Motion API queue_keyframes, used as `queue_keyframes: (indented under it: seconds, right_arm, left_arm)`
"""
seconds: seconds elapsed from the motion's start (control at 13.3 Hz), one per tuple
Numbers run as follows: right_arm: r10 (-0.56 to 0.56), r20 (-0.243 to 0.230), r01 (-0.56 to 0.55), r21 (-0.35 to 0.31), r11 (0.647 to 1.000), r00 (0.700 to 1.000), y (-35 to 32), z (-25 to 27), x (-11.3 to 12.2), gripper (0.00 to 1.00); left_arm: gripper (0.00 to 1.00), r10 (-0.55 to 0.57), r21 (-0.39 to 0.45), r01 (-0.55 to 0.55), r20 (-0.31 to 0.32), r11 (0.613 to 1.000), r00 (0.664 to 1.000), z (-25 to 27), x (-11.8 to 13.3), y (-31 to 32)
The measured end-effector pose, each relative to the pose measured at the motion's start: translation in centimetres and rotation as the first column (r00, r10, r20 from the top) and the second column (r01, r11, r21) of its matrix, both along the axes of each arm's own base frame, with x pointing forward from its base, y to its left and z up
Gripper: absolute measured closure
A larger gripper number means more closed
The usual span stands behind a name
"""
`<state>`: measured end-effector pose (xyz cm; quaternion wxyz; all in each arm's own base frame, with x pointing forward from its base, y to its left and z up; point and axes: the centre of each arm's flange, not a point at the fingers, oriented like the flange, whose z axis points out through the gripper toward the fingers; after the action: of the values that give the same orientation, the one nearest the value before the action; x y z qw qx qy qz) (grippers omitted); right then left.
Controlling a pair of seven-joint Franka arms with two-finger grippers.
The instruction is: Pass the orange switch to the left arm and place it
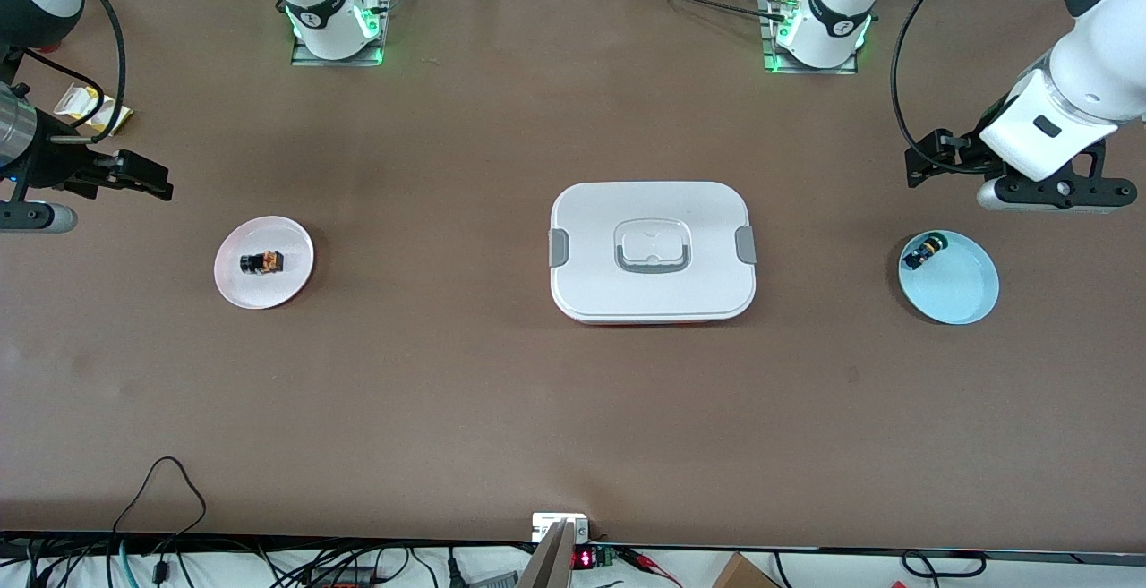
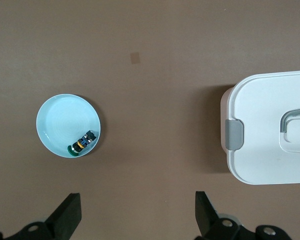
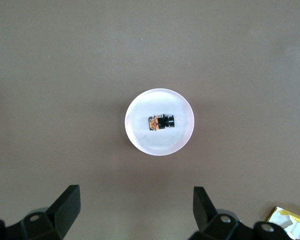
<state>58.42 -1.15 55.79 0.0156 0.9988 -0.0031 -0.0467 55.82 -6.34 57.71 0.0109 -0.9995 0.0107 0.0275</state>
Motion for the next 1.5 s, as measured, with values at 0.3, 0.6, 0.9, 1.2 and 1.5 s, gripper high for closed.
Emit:
queue_keyframes:
  seconds: [0.3,0.6,0.9,1.2,1.5]
  right_arm:
    - [-0.001,0.0,0.001,0.0,1.0,1.0,0.0,0.0,0.0,0.0]
    - [-0.001,0.0,0.001,0.0,1.0,1.0,-0.1,0.0,0.0,0.0]
    - [0.0,-0.019,0.0,-0.001,1.0,1.0,0.0,-1.0,0.1,0.0]
    - [0.001,-0.037,-0.001,-0.008,1.0,0.999,0.0,-4.6,1.5,0.0]
    - [-0.004,-0.02,0.004,-0.025,1.0,1.0,-1.0,-11.9,2.1,0.0]
  left_arm:
    - [0.0,0.0,0.0,0.0,0.0,1.0,1.0,0.0,0.0,0.0]
    - [0.0,0.0,0.0,0.0,0.0,1.0,1.0,0.0,0.0,0.0]
    - [0.0,-0.001,0.0,0.001,0.0,1.0,1.0,0.0,0.0,-0.1]
    - [0.0,-0.005,0.0,0.005,0.0,1.0,1.0,0.0,0.0,-0.3]
    - [0.0,-0.005,0.0,0.005,0.0,1.0,1.0,0.0,0.0,-0.3]
